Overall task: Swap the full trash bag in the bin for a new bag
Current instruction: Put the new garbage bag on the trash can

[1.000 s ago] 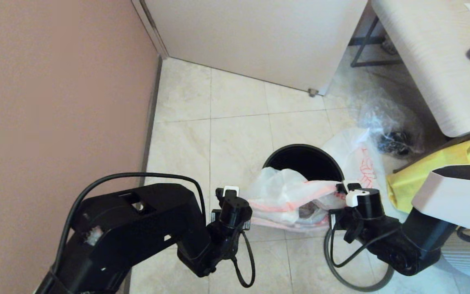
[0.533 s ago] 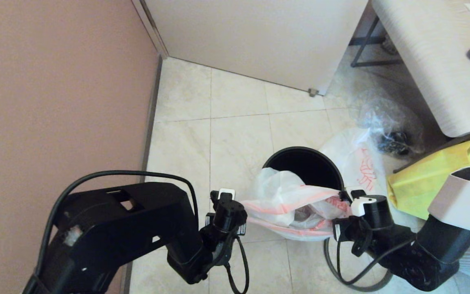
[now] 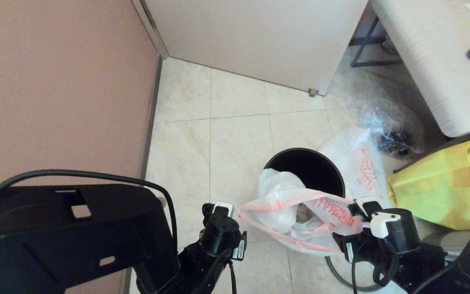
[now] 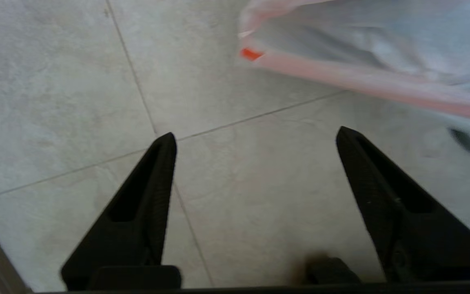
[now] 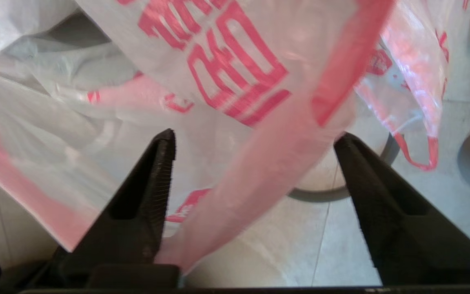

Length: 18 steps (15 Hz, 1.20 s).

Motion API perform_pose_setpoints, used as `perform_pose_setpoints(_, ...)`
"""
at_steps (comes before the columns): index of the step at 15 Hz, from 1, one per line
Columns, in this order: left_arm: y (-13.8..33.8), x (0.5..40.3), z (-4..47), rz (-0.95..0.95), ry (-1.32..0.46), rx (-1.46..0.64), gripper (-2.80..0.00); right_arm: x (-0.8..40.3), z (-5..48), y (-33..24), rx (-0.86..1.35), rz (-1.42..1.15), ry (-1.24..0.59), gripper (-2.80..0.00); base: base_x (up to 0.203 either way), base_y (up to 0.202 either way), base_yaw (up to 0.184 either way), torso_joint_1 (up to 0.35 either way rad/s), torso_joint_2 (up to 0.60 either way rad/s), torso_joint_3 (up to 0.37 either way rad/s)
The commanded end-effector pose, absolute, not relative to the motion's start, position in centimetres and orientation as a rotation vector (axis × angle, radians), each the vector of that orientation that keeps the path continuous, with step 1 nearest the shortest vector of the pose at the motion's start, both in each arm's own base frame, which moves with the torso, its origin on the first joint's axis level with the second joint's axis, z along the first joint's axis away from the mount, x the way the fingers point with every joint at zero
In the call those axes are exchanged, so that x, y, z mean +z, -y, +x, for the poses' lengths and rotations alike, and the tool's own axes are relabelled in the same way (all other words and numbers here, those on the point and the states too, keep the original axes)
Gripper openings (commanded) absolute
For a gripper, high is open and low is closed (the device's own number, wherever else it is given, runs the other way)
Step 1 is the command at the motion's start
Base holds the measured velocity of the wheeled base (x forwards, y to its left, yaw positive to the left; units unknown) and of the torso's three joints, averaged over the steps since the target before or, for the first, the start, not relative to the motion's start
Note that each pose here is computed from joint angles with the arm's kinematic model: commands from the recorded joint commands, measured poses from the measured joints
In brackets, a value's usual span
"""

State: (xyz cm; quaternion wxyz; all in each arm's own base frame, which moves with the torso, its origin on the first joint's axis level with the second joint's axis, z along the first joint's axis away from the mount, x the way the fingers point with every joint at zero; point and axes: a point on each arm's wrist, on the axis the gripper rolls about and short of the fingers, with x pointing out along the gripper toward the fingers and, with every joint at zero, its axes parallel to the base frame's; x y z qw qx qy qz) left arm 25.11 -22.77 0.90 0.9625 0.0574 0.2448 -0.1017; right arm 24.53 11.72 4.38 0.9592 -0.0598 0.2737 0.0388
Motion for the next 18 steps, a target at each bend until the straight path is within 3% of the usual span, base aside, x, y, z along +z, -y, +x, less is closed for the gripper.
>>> perform_pose_setpoints(1,22.8,1.9,24.6,0.094,-0.476,-0.216,0.00,4.8,24.3,-11.5,0.075,-0.112,-0.541,0.00,0.000,0.000,0.000,0.000,0.00,0.000)
perform_pose_setpoints(5,23.2,3.1,23.9,0.092,-0.470,-0.241,0.00,5.7,24.1,-11.5,0.131,-0.043,-0.420,0.00,0.000,0.000,0.000,0.000,0.00,0.000)
perform_pose_setpoints(10,24.1,3.9,24.5,0.091,-0.516,-0.270,0.00,3.3,24.0,-9.3,0.077,-0.078,-0.531,0.00,0.000,0.000,0.000,0.000,0.00,0.000)
perform_pose_setpoints(14,26.3,5.5,25.5,0.052,-0.559,-0.307,0.00,4.8,23.5,-8.9,0.252,0.053,-0.458,0.00,0.000,0.000,0.000,0.000,0.00,0.000)
perform_pose_setpoints(18,29.0,7.3,25.3,-0.028,-0.749,-0.296,0.00,4.6,23.6,-7.6,0.301,0.079,-0.482,0.00,0.000,0.000,0.000,0.000,0.00,0.000)
